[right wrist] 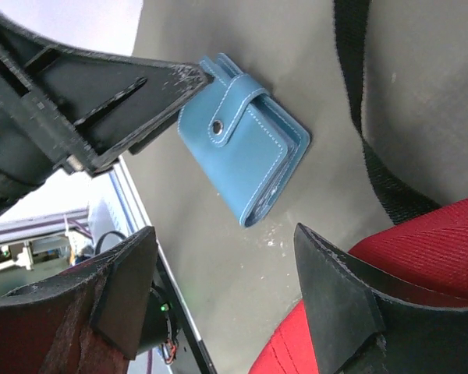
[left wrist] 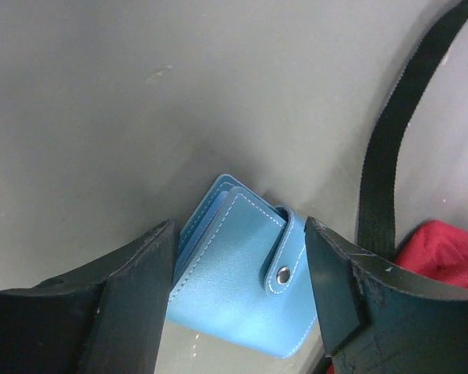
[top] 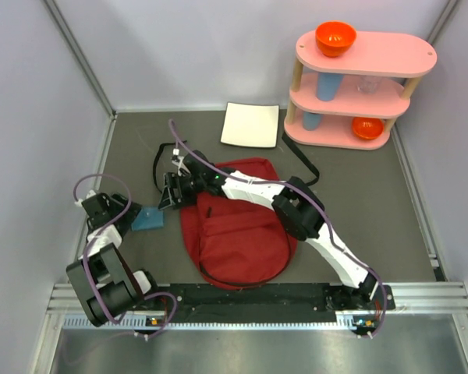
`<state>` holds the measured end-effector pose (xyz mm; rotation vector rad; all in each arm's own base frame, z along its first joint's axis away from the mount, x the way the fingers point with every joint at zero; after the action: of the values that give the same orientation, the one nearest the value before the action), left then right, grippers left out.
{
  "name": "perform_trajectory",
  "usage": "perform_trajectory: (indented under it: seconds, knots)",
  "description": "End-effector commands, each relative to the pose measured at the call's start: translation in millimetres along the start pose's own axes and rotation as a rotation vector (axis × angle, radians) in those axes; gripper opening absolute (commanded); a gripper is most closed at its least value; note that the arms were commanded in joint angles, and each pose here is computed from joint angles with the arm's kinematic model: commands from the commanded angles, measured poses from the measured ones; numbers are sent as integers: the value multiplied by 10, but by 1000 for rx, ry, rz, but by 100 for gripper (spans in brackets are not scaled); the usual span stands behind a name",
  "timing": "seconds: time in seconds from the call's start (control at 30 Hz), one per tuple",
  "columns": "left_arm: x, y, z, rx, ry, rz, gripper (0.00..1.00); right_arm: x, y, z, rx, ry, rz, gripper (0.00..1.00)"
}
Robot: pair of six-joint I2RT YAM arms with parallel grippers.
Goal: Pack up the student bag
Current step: Pick up the personal item from the center of the board.
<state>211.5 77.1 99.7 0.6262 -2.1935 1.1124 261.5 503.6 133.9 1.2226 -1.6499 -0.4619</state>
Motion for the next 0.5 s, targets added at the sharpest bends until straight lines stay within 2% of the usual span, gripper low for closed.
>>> perform_trajectory:
  seconds: [0.0, 0.2, 0.47]
  knots:
    - [-18, 56, 232, -2, 101, 45, 70, -101, 42, -98, -30, -48, 13, 69]
    - [45, -4, 263, 2, 113, 87, 67, -189, 1, 20, -94, -78, 119, 66]
    - [120, 22, 376, -4, 138, 102, 67, -306, -57, 118, -179, -78, 139, 59]
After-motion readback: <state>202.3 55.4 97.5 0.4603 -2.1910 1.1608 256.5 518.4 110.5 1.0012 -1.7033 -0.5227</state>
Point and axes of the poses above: each gripper's point midway between its finger pads, its own x axis back along the fingers, its own y axis along the line the jaws close on, z = x × y, the point moved 9 cm from there along x, back along the fingers, and after that the axes turned 3 degrees about x, right-handed, at the moved point
